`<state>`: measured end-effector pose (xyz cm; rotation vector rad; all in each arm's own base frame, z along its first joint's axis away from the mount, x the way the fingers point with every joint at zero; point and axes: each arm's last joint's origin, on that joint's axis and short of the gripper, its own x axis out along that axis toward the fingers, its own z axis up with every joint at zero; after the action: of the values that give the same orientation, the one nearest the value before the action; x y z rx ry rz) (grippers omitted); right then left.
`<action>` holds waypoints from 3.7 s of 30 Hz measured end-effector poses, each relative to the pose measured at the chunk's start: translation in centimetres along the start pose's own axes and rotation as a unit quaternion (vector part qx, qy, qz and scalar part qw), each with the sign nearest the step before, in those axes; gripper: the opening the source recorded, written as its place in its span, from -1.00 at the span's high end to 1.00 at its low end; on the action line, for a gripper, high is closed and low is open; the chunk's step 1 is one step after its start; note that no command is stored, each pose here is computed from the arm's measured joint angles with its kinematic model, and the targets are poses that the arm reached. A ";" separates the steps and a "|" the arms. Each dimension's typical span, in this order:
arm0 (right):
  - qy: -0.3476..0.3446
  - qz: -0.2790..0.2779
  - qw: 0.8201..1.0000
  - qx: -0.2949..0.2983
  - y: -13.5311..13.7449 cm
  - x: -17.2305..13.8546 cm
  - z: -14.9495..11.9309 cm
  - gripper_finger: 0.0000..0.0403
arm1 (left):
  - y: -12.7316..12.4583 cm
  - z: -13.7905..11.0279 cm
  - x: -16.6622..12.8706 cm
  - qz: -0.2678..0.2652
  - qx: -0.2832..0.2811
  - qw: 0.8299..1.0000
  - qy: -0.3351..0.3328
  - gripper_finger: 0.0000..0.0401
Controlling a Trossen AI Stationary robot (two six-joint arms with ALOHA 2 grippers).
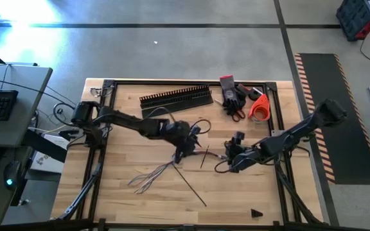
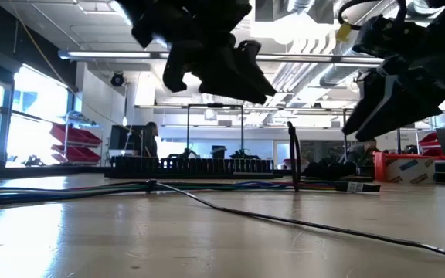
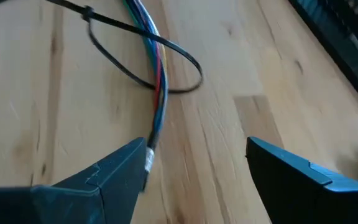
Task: Ziptie cables
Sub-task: Wrap the black zip tie around the colored cable bundle
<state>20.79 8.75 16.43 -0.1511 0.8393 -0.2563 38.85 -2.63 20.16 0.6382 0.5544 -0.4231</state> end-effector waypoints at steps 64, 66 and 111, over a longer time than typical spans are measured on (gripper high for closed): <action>0.066 0.047 0.996 0.045 0.8 6.7 -2.7 -0.08 | -1.8 2.2 8.7 -0.133 0.305 0.903 0.271 1.00; 0.062 0.049 0.997 0.024 0.9 6.8 -2.7 0.15 | -1.8 2.4 8.5 -0.142 0.293 0.905 0.273 1.00; -0.201 -0.021 0.979 0.019 2.7 -0.6 -2.7 0.31 | 7.1 2.2 7.3 -0.135 -0.021 0.989 0.055 1.00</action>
<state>18.83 11.43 14.44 -0.1770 0.4295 -0.2699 49.04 -0.39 20.39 0.5497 0.7569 -0.6314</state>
